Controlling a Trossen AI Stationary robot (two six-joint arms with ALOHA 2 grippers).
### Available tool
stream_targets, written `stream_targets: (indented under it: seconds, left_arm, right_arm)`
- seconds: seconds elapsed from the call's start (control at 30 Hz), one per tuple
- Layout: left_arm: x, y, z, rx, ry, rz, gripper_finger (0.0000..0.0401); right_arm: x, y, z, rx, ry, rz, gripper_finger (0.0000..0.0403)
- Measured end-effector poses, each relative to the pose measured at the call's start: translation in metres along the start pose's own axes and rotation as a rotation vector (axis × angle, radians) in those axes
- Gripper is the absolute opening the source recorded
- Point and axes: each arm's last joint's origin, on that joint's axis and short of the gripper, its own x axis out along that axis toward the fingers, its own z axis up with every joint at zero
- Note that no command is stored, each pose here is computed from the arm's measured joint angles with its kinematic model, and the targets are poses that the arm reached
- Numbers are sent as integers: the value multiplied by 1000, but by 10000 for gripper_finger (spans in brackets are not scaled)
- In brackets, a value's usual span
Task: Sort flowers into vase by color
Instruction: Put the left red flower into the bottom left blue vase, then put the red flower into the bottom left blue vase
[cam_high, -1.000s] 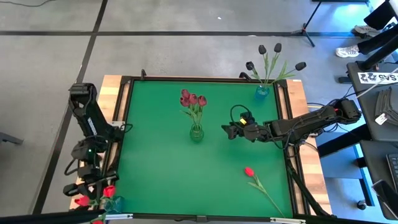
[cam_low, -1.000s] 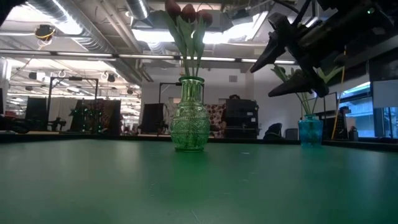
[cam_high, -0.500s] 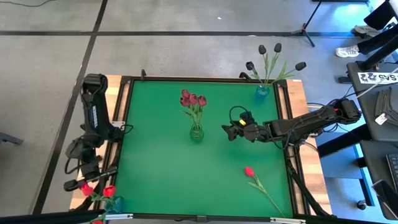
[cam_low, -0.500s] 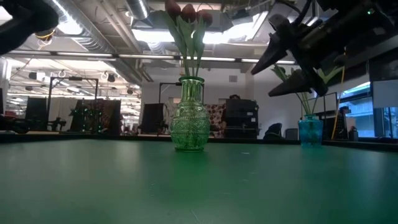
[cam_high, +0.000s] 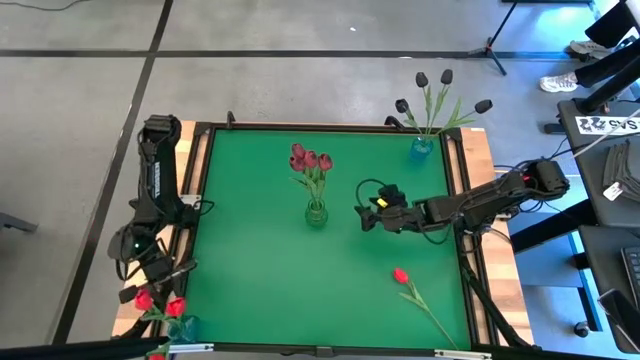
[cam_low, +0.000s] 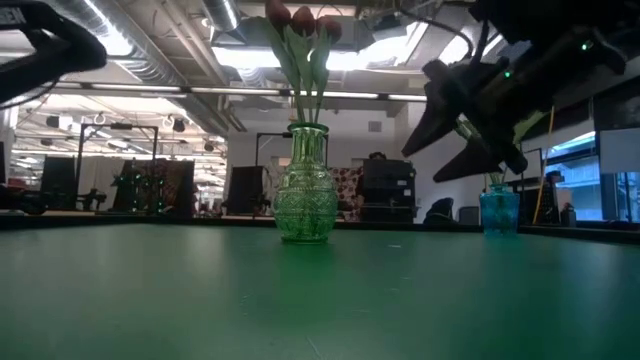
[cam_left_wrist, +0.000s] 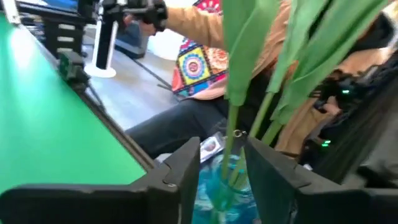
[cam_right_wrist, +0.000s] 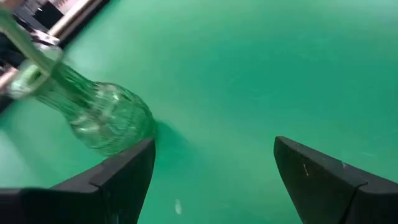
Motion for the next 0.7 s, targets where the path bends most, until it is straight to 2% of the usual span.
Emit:
stream_targets:
  seconds: [0.13,0.3,0.4,0.5,0.7]
  left_arm:
    - [-7,4,5,29,-6,-4,95]
    - [-12,10,5,-2,16,61,56]
    - [-12,14,0,-44,37,98,35]
    - [-12,15,2,-56,5,132,17]
    - [-12,19,1,-35,-35,229,2]
  right_arm:
    - [9,-1,-8,-30,8,-21,328]
    - [17,7,-14,-155,104,105,328]
    - [16,5,-17,-195,170,96,326]
    - [12,7,-17,-219,322,31,310]
    - [-10,31,-29,-210,741,-36,248]
